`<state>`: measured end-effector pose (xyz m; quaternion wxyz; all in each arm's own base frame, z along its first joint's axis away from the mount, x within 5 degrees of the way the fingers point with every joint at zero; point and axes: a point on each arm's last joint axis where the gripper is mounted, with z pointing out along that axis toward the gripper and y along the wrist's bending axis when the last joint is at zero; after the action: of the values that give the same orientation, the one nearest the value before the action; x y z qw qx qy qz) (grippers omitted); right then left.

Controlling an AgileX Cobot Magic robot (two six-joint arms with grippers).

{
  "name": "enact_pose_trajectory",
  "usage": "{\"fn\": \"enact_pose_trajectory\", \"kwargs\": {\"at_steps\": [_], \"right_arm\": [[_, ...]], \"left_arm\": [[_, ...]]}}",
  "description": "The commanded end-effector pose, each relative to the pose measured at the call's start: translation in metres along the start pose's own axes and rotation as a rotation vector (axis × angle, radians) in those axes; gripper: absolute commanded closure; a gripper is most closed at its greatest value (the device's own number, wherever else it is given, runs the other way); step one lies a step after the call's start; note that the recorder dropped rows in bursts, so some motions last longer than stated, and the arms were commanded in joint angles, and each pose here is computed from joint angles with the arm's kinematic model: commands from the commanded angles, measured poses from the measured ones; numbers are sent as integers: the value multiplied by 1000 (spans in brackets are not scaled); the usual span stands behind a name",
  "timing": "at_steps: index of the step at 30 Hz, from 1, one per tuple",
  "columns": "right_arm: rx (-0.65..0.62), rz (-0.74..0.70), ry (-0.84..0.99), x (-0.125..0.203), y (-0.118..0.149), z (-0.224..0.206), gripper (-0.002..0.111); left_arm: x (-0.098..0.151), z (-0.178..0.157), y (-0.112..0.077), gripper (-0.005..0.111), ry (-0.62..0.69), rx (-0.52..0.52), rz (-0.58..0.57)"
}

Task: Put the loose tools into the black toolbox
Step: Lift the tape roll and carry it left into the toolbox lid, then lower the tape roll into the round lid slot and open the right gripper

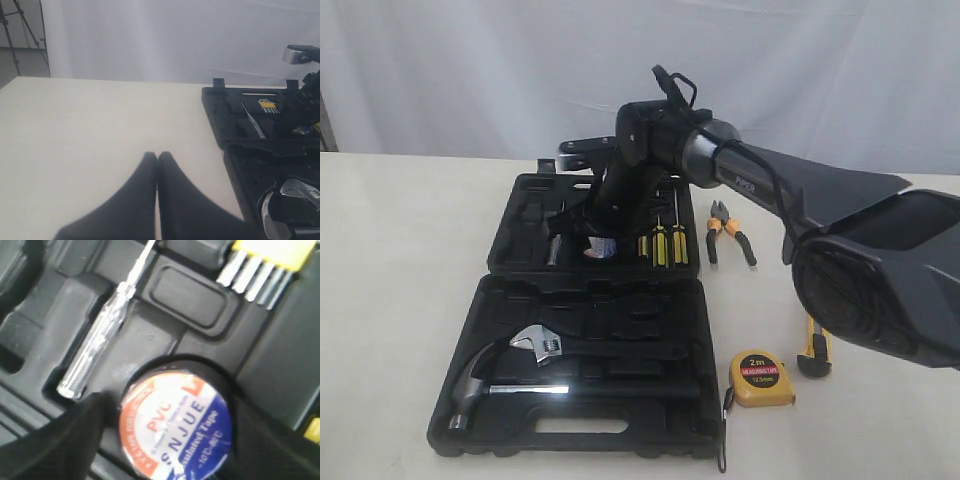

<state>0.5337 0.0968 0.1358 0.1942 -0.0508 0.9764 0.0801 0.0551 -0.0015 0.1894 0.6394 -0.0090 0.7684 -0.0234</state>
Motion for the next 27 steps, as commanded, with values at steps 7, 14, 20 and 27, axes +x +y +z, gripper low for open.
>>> {"fn": "enact_pose_trajectory", "kwargs": {"at_steps": [7, 14, 20, 27], "right_arm": [[5, -5, -26, -6, 0, -18, 37], [14, -17, -65, -14, 2, -42, 37], [4, -14, -28, -11, 4, -53, 80], [4, -5, 0, -8, 3, -46, 109]], "left_arm": [[1, 0, 0, 107, 0, 3, -2], [1, 0, 0, 107, 0, 3, -2], [1, 0, 0, 107, 0, 3, -2], [1, 0, 0, 107, 0, 3, -2]]}}
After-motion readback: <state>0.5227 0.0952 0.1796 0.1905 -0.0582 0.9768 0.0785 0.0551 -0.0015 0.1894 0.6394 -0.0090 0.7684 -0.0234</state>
